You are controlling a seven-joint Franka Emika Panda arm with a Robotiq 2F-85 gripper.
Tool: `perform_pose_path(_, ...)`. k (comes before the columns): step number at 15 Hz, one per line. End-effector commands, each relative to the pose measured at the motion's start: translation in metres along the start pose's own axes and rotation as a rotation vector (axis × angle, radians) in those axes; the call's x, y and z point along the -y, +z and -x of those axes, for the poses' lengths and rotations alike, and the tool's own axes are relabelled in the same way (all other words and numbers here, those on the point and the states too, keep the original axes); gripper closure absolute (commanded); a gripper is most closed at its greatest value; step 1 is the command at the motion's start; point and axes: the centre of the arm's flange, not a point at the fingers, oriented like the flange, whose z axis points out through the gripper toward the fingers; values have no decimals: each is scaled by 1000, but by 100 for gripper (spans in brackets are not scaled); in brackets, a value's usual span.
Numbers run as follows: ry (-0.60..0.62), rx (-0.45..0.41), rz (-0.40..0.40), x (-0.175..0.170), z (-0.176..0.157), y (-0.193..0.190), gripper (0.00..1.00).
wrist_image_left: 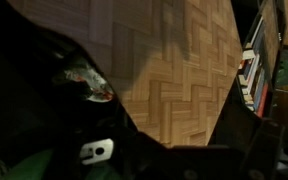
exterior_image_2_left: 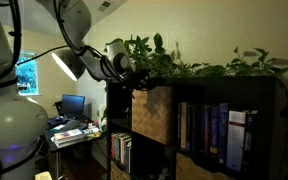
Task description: Pull out the basket, put three pairs of socks on the top of the shelf, then push the basket in
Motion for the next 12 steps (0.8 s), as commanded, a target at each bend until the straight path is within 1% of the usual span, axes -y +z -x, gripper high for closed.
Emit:
perform_pose_path(1,24,84,-139,-4,-2,-27,0)
perform_pose_path(4,71,134,-240,-7,-2,-35,0)
perform_pose_path(7,103,178,-319,-6,0,-45,0)
perform_pose_path(12,130,218,-411,-2,3,-60,0)
